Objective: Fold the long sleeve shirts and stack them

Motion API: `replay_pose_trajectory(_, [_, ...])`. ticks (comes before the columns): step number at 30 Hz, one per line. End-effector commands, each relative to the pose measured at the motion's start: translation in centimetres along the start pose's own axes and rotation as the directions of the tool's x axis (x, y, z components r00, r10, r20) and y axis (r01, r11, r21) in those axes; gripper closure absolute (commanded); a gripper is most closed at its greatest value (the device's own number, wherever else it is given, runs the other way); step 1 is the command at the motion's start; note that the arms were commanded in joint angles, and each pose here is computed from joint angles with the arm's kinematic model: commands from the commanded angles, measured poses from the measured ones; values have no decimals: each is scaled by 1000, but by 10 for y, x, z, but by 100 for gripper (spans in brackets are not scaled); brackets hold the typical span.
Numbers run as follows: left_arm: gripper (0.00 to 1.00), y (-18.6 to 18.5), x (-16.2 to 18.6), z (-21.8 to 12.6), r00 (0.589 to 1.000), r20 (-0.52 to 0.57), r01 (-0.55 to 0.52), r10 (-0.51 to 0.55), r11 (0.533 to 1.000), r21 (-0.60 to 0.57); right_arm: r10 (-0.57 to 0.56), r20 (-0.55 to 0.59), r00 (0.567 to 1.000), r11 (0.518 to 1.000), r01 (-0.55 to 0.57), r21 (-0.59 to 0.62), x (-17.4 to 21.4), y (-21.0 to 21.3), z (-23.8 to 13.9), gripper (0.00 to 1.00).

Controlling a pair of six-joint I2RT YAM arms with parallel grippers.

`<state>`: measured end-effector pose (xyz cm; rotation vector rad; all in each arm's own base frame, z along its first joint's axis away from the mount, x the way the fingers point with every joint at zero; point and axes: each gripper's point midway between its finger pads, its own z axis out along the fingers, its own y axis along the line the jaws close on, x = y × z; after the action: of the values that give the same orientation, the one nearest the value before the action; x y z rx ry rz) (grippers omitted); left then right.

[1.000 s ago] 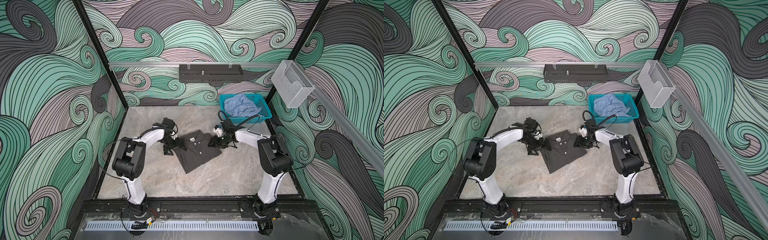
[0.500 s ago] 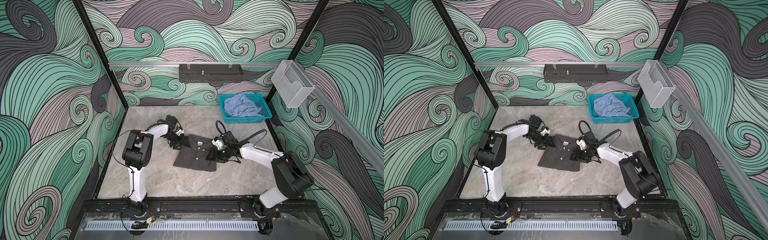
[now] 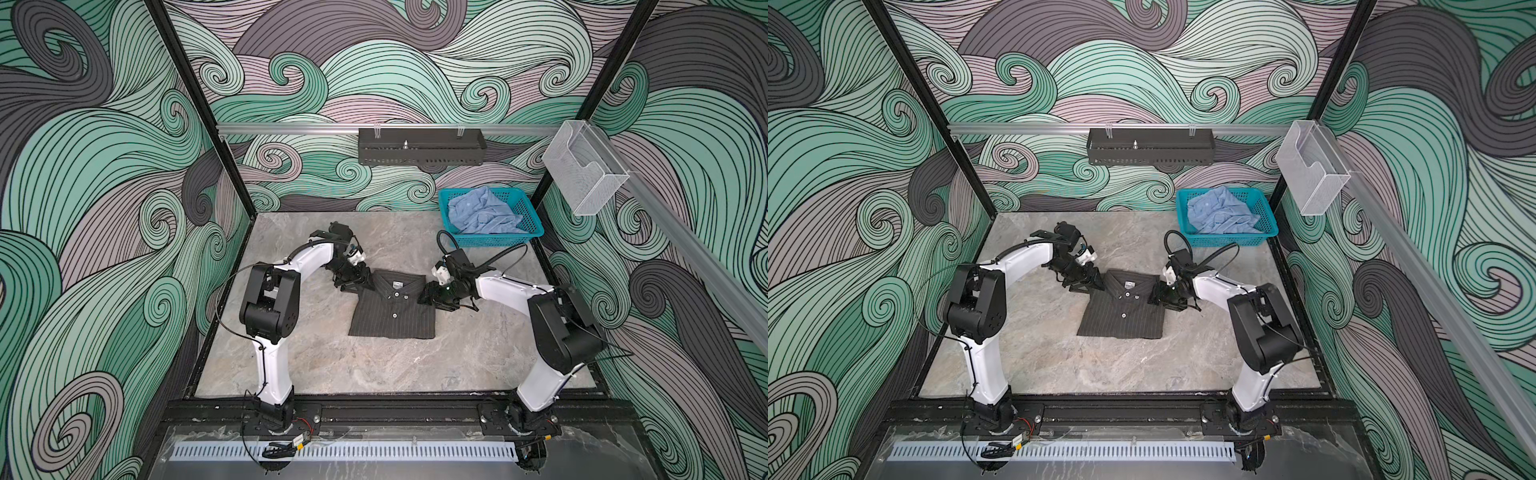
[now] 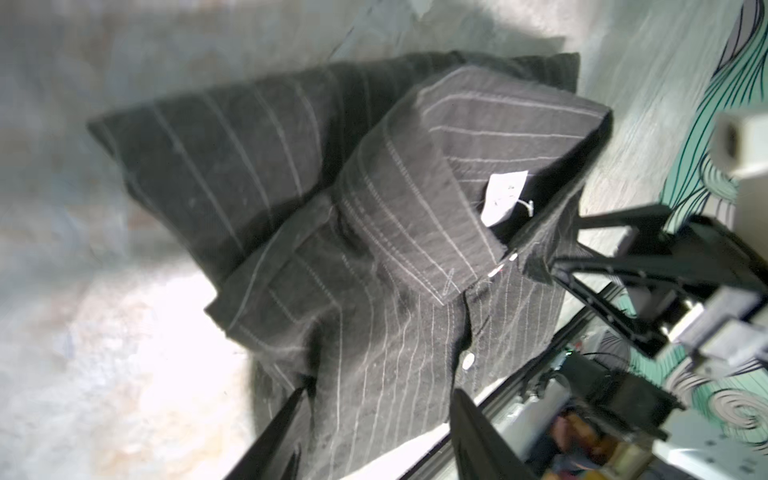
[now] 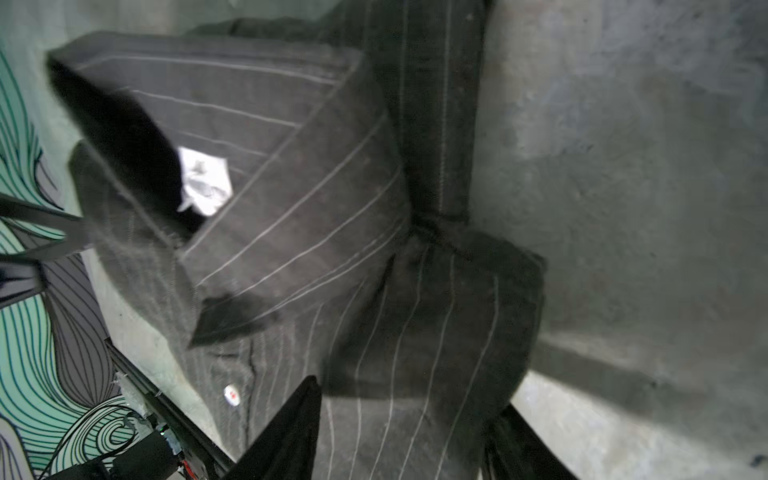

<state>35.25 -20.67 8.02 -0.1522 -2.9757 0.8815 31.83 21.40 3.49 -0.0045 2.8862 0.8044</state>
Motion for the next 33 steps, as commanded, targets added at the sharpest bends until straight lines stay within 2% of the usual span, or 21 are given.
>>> replay_pose_trajectory(1, [52,6,-7,2,1000,-13,25,-25,1000,-17,-15,30,999,1000,15,-5,-17,4,-3,45])
replay_pose_trajectory(3, [53,10,-9,3,999,-16,34,-34,999,-32,-21,40,999,1000,21,-1,-21,2,-5,43])
replay_pose_trajectory(5, [55,11,-9,3,999,-14,32,-33,999,-32,-27,56,998,1000,26,13,-24,-1,-10,35])
replay_pose_trajectory(7, [58,13,-9,4,999,-16,37,-38,999,-37,-20,68,997,1000,19,19,-26,-6,-15,31])
replay_pose_trajectory(11, [75,18,-9,6,999,-24,47,-49,998,-47,-5,73,997,1000,5,2,-33,-10,-15,34])
replay_pose_trajectory(13, [97,20,-9,6,998,-19,52,-53,997,-60,-4,54,999,1000,6,-22,-34,-7,-10,40])
replay_pose_trajectory(14, [100,21,-10,5,999,-12,50,-51,997,-65,-6,52,999,999,8,-40,-37,-4,-7,47])
replay_pose_trajectory(17, [100,20,-11,2,999,0,46,-46,997,-68,-19,59,998,996,24,-80,-44,5,-4,64])
replay_pose_trajectory(22, [100,14,-9,-9,999,31,29,-27,998,-54,-57,94,994,993,66,-98,-50,17,-17,86])
replay_pose_trajectory(29, [100,2,9,-50,986,162,-16,23,999,-44,-208,213,955,969,231,-88,-56,36,-52,91])
replay_pose_trajectory(33, [100,6,19,-62,979,205,-1,13,998,-58,-262,245,934,952,292,-93,-59,41,-53,93])
